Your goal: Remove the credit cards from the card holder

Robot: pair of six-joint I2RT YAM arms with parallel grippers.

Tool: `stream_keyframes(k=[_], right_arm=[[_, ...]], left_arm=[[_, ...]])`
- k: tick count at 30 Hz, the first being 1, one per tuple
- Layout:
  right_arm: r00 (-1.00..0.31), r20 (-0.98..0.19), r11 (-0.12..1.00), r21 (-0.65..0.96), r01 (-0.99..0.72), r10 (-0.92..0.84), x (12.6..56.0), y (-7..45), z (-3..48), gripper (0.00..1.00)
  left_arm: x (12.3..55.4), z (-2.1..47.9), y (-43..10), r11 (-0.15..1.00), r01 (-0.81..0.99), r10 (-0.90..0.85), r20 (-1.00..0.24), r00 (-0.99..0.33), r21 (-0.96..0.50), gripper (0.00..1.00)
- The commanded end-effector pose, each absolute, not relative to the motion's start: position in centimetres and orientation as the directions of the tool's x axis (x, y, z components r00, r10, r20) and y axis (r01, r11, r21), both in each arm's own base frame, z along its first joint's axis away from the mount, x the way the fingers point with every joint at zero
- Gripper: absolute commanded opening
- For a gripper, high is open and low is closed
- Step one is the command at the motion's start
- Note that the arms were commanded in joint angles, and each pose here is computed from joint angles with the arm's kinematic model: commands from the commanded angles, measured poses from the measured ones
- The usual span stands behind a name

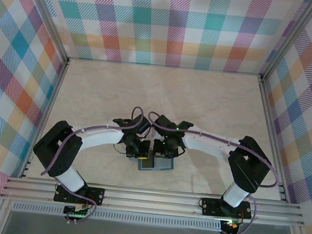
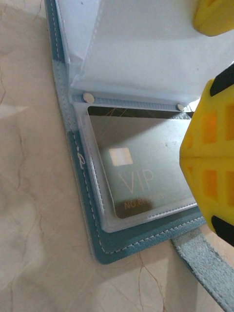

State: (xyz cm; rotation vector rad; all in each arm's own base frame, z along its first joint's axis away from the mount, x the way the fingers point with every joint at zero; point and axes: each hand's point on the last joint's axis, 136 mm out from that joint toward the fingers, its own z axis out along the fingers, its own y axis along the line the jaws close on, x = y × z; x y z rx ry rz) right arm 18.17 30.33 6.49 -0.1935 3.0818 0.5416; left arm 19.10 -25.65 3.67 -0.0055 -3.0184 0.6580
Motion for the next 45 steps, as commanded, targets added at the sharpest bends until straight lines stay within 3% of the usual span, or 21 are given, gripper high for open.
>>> stream_keyframes(k=[1,10,24,30,34,45], right_arm=[[-0.993,-0.026,0.935,0.334,-0.119,-0.117,18.2,29.7,6.3,0.01],[-0.991,-0.048,0.984,0.126,-0.127,-0.121,19.2,24.3,4.8,0.00],[-0.989,0.061,0.990,0.054,-0.129,-0.132,18.2,23.1,-0.7,0.00],[-0.993,0.029,0.988,0.106,-0.109,-0.112,18.3,23.6,1.2,0.23],[-0.995,0.001,0.990,0.100,-0.099,-0.099,18.4,23.1,2.4,0.33],[-0.999,-0.017,0.994,0.097,-0.051,-0.050,18.5,21.9,3.4,0.43]], left_arm=[[18.9,3.2,-25.6,0.922,-0.001,0.024,0.059,-0.998,-0.388,0.00],[17.9,0.3,-23.7,0.963,-0.001,0.035,0.127,-0.991,-0.268,0.00],[18.2,1.0,-23.9,0.963,0.008,0.041,0.115,-0.992,-0.271,0.00],[19.1,3.5,-25.3,0.942,0.015,0.042,0.074,-0.996,-0.336,0.00],[19.3,5.1,-27.2,0.913,0.020,0.047,0.057,-0.997,-0.408,0.00],[19.4,5.5,-31.8,0.887,0.050,0.080,0.046,-0.996,-0.458,0.00]])
